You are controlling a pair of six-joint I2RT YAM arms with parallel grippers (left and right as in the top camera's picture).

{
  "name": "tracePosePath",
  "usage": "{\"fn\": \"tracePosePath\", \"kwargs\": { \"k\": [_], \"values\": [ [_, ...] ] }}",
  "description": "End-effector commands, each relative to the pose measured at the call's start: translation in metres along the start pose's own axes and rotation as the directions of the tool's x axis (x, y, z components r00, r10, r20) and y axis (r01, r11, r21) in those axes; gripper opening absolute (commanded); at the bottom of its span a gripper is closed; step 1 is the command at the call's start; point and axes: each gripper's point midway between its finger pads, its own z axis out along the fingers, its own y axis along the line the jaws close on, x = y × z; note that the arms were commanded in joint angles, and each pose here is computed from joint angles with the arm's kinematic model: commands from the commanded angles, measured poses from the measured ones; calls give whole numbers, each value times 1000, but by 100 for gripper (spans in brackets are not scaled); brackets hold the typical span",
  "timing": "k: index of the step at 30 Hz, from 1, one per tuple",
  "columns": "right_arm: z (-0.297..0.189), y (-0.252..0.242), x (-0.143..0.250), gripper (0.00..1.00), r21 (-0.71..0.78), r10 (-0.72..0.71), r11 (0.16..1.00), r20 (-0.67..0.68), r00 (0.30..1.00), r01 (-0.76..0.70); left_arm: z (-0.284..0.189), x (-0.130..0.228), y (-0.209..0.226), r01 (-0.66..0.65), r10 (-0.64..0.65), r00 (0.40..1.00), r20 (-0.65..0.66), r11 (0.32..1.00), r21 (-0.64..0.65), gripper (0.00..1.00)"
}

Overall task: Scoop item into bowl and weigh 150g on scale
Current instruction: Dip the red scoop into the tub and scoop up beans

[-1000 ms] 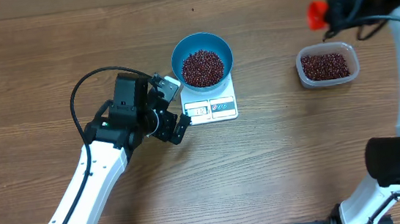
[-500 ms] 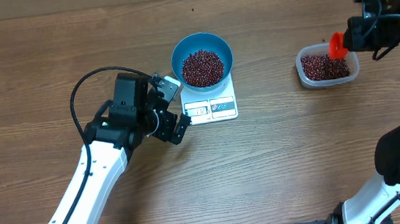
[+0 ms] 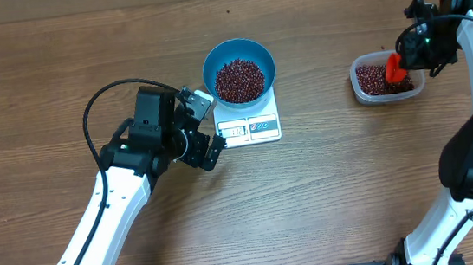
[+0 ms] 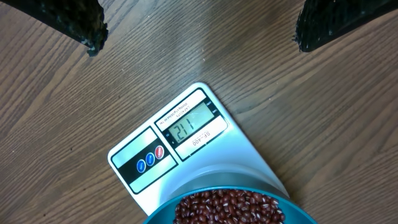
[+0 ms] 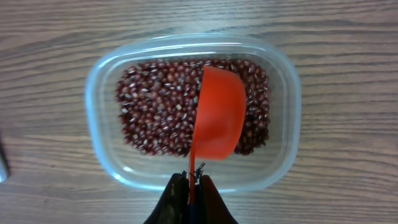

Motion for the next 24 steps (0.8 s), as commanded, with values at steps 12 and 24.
{"fn": "tracePosePath", "kwargs": {
  "k": [12, 24],
  "values": [
    [36, -5, -15, 4, -11, -46, 999, 7, 999, 46, 2, 2, 0, 12, -12, 1000, -7, 1000, 3, 100],
    [37, 31, -1, 4, -213, -99, 973, -24, 995, 92, 2, 2, 0, 12, -12, 1000, -7, 1000, 4, 99]
  ]
}}
